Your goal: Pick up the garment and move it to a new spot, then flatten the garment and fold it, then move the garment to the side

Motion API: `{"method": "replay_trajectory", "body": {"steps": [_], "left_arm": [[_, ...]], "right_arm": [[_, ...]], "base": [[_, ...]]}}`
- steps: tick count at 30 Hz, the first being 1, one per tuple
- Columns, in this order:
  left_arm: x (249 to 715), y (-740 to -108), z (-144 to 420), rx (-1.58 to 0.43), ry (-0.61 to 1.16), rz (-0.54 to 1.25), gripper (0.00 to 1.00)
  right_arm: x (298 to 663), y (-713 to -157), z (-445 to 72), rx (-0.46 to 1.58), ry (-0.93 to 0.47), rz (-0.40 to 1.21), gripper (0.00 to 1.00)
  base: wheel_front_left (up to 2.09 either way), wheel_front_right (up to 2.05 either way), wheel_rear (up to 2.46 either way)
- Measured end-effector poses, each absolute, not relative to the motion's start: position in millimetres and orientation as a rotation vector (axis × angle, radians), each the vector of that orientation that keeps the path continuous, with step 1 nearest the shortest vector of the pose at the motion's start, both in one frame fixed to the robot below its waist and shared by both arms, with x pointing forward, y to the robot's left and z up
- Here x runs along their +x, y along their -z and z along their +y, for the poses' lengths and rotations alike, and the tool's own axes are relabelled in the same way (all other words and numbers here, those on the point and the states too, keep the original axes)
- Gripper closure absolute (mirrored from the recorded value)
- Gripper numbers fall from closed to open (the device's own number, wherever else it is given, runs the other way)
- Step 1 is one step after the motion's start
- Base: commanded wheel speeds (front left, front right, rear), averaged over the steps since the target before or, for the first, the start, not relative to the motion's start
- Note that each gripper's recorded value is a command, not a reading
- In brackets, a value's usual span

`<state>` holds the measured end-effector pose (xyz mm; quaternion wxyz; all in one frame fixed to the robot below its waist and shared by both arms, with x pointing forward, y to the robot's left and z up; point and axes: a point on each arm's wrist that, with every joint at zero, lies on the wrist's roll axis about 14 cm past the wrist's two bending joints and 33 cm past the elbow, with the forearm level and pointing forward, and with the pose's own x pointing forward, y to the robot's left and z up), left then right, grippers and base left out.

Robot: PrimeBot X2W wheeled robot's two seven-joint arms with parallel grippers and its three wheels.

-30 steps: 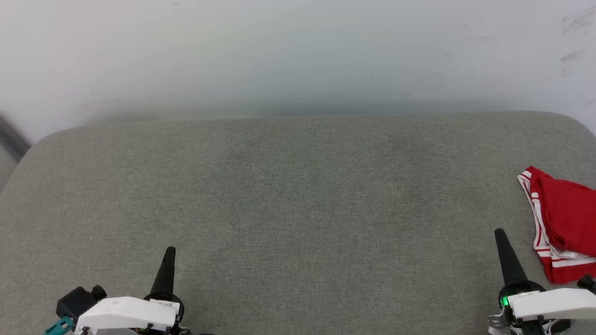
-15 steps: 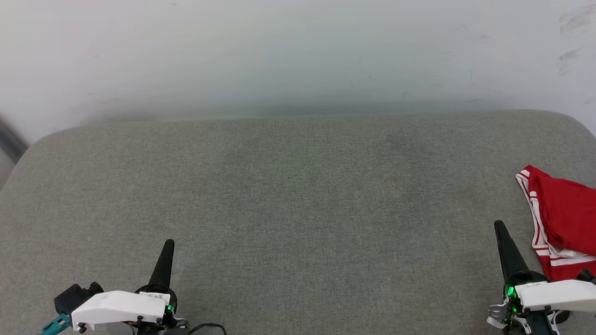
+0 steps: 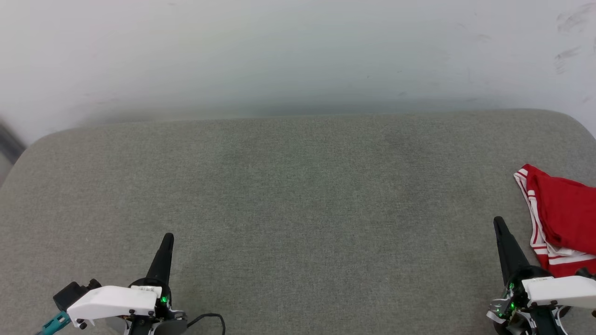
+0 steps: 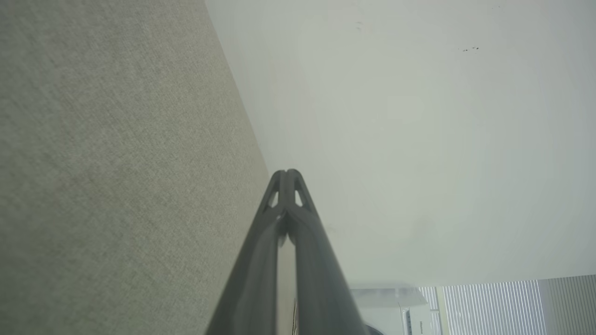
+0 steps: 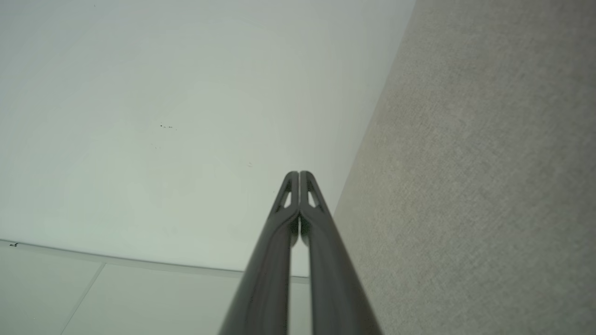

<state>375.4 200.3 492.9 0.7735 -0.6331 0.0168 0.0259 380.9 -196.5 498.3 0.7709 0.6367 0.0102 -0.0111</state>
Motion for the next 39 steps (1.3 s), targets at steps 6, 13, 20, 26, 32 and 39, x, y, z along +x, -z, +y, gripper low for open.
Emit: {"method": "replay_trajectory", "body": {"steps": [6,13,20,26,32,39], "left_arm": [[379,-497,200,-1.435,-0.041,0.028,1.0],[384,-502,201,-1.501,-0.025,0.016,1.0],[386,-503,200,-1.551,-0.014,0.013,1.0],[388,-505,200,-1.572,-0.005,0.008,1.0],[388,-505,200,-1.573,-0.006,0.008,1.0],[388,-505,200,-1.573,-0.007,0.007,1.0]], "right_arm": [[382,-499,-198,1.441,0.024,0.021,1.0],[385,-501,-199,1.504,0.016,0.015,1.0],[387,-505,-200,1.551,0.008,0.007,1.0],[387,-504,-201,1.571,0.009,0.008,1.0],[387,-504,-201,1.572,0.009,0.007,1.0],[387,-504,-200,1.573,0.008,0.008,1.0]], "base": [[0.0,0.0,0.0],[0.0,0.0,0.0],[0.0,0.0,0.0],[0.0,0.0,0.0],[0.0,0.0,0.0],[0.0,0.0,0.0]]}}
